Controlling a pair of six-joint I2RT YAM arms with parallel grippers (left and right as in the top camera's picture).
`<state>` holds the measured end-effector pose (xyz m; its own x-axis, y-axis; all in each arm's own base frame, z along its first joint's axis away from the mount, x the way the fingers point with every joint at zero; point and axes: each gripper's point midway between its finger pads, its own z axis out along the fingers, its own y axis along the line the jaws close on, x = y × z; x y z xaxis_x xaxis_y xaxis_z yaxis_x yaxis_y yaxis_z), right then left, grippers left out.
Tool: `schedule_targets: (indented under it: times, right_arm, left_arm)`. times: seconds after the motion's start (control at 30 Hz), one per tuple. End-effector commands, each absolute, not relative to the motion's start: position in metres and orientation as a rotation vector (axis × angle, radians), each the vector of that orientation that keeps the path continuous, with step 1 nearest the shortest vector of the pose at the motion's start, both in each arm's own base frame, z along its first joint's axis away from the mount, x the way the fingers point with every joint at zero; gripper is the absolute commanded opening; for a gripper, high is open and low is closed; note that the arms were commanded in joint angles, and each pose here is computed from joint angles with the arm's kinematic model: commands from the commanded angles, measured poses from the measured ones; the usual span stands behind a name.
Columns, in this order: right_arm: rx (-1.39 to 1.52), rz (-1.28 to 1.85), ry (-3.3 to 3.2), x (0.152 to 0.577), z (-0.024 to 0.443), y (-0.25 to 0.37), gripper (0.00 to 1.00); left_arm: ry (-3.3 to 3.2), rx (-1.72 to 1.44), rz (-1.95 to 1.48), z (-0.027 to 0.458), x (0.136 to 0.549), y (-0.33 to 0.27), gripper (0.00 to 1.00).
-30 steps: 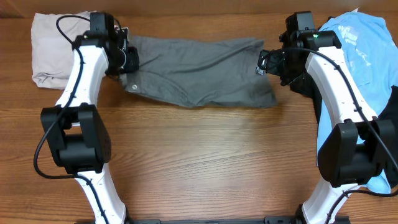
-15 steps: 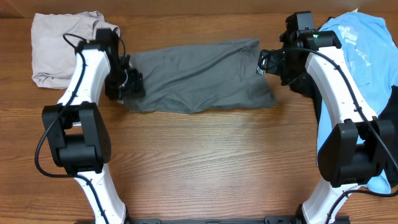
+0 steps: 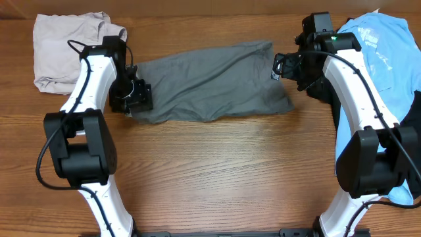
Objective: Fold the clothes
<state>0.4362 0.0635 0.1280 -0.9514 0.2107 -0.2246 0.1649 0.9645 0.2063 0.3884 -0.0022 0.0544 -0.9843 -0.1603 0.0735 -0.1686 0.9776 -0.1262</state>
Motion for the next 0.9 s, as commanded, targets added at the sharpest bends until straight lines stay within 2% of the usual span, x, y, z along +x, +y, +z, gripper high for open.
schedule_targets:
  times: [0.0,0.13,0.43,0.6,0.87]
  right_arm:
    - [0.262,0.27,2.795,0.448,0.149,0.062,1.0]
    - [0.259,0.272,2.786,0.45,0.149,0.062,1.0]
    - [0.259,0.27,2.795,0.448,0.148,0.062,1.0]
    - [0.239,0.265,2.8,0.447,0.148,0.062,1.0]
    - [0.239,0.266,2.798,0.447,0.148,0.062,1.0]
  left_arm:
    - [-3.135,0.25,0.106,0.089,0.389,0.012,1.0]
    - [-3.162,0.257,0.114,0.098,0.391,0.012,1.0]
    - [-3.32,0.515,0.237,0.08,0.432,0.053,1.0]
    - [-3.4,0.42,0.528,0.061,0.449,0.044,1.0]
    - [-3.41,0.245,0.613,0.028,0.448,0.025,0.99]
